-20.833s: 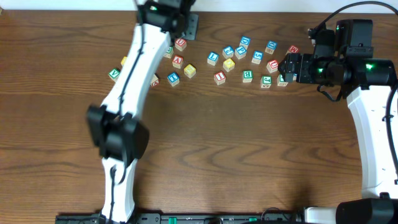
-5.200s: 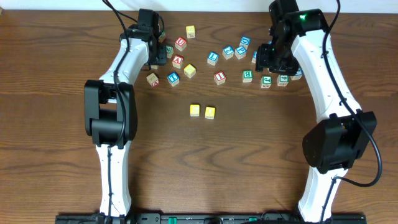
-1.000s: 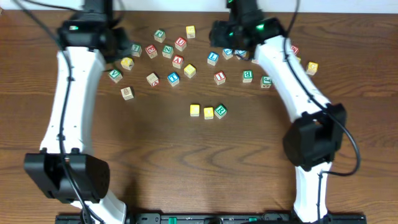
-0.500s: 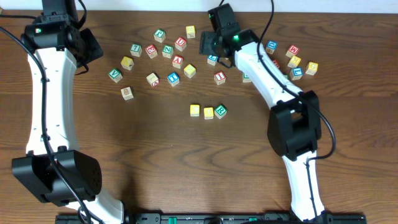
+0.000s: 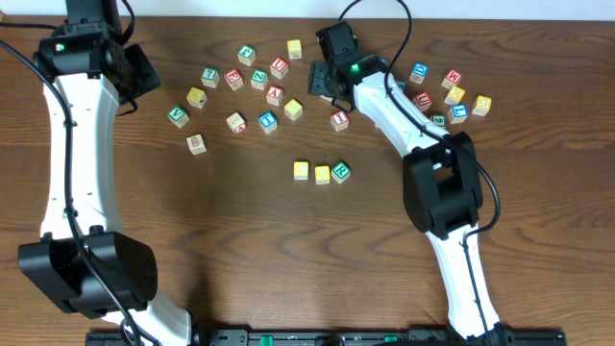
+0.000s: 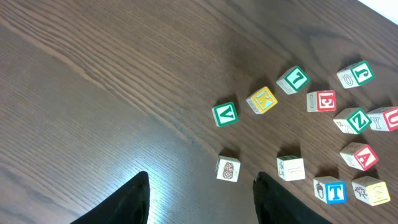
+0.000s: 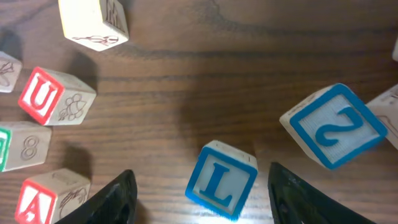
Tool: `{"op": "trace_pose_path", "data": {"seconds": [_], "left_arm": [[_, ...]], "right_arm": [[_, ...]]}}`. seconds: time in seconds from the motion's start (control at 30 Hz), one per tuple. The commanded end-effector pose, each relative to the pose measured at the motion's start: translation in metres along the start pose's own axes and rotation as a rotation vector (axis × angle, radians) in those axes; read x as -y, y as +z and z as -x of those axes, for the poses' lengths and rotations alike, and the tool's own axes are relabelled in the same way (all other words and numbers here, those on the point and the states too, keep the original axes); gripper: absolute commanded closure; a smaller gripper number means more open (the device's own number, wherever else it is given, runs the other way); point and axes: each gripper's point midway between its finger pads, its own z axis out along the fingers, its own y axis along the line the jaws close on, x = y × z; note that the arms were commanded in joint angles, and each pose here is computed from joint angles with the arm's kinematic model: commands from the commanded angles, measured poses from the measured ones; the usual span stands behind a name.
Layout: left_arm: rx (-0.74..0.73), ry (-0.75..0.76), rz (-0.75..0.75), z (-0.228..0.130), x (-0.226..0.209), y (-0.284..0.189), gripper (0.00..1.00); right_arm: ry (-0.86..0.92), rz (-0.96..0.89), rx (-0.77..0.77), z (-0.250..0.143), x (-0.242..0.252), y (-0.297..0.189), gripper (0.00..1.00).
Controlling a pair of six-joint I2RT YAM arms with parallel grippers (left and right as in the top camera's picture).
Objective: Spell out CORL
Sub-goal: 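Move the right gripper over the cluster toward the blue L block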
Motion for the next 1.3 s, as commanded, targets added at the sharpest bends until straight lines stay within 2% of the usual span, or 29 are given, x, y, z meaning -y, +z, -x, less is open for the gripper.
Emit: {"op": "trace_pose_path", "data": {"seconds": [0.0,0.03,0.1,0.17,0.23,0.47,0.7,1.0,1.27], "left_arm": [[-0.019,0.012,0.022,-0.005,-0.004,0.005,0.46],[-0.019,0.012,0.022,-0.005,-0.004,0.005,0.42],[-0.019,0.013,0.022,-0.005,-0.004,0.005,0.4],[-0.019,0.012,0.022,-0.005,-0.004,0.005,0.4],[-0.019,0.012,0.022,-0.005,-0.004,0.005,0.4],[-0.019,0.012,0.022,-0.005,-0.004,0.005,0.39],[-0.019,0.012,0.022,-0.005,-0.004,0.005,0.39],[-0.019,0.012,0.022,-0.005,-0.004,0.005,0.39],[-0.019,0.012,0.022,-0.005,-0.004,0.005,0.39]], "right_arm": [[0.019,-0.018,0.007,-0.003,0.001,0.012,0.4],[0.018,-0.021,0.0,-0.006,0.003,0.017,0.41],[0.018,-0.026,-0.002,-0.008,0.004,0.018,0.44],[0.018,-0.033,0.002,-0.007,0.006,0.019,0.47],[0.019,-0.045,0.01,-0.005,0.008,0.019,0.54],[0.017,-0.052,0.003,-0.008,0.01,0.02,0.61],[-0.019,-0.059,-0.004,-0.009,0.012,0.02,0.73],[-0.121,-0.045,0.018,0.002,0.007,0.006,0.75],[-0.131,0.001,0.099,0.037,-0.01,-0.056,0.77]]}}
